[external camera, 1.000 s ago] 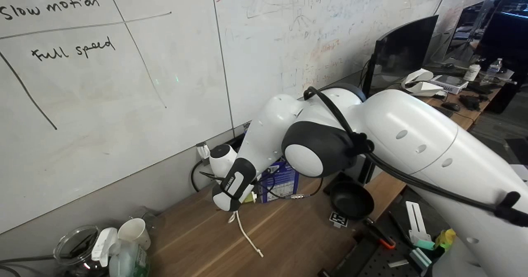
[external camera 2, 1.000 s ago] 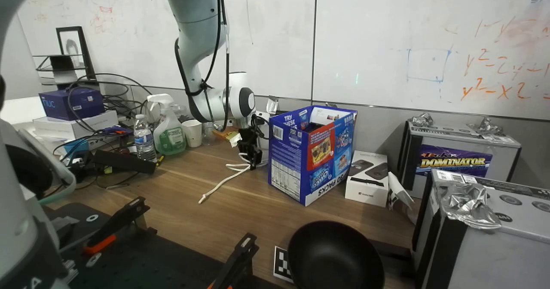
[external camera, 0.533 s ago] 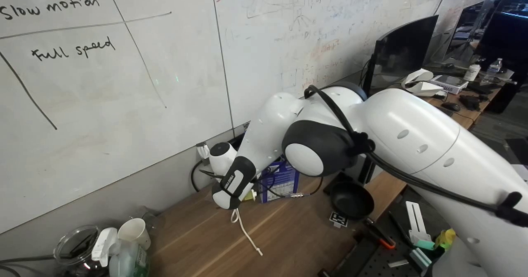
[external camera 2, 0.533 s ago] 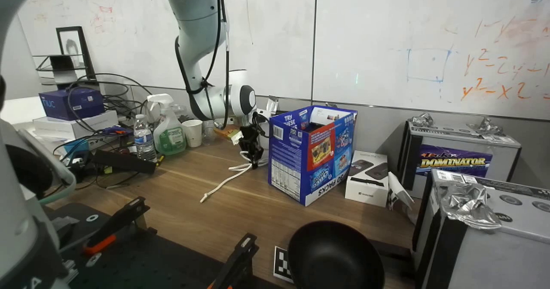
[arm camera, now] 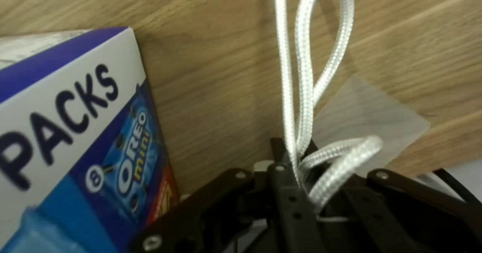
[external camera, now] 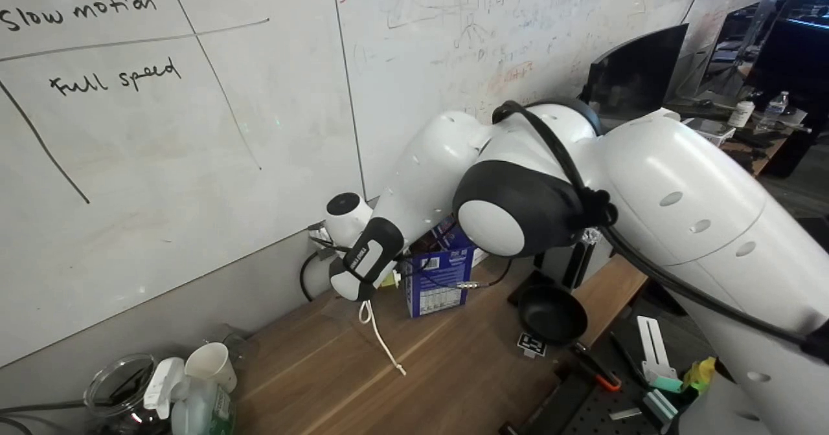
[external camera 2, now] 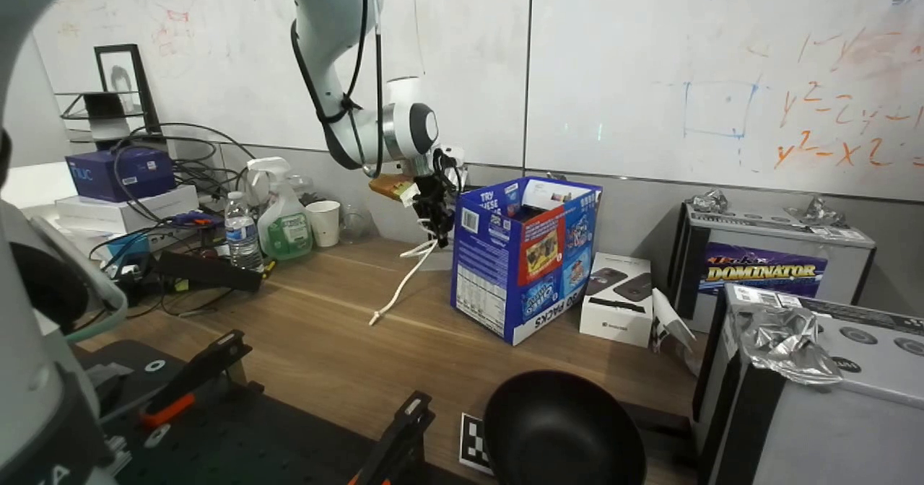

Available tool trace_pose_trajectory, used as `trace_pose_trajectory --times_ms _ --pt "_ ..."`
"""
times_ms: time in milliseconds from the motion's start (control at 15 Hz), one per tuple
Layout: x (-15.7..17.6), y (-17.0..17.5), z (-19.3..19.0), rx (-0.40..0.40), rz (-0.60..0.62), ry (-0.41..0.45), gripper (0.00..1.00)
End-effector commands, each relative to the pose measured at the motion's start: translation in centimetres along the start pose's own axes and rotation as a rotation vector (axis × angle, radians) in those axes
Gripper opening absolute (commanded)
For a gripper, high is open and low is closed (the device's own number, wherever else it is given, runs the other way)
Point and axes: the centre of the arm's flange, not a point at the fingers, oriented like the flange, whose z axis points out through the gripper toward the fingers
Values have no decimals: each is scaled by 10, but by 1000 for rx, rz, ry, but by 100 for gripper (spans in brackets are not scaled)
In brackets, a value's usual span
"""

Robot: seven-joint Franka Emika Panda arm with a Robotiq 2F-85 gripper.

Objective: Pick up the white ropes from the counter and put them in the box

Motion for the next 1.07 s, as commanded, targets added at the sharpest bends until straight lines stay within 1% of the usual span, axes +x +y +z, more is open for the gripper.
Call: trace_pose_trajectory --times_ms 0,133,267,467,667,867,1000 --pt "9 21 -74 -18 -8 50 16" --pt "21 31 -107 -34 -15 70 15" --pt "31 45 -143 -72 -23 97 16" --pt "43 72 -198 -144 -32 140 15" --pt "55 95 -244 -218 -28 181 16" --pt "63 111 -278 -276 -17 212 16" --pt "65 118 -295 -303 -9 229 15"
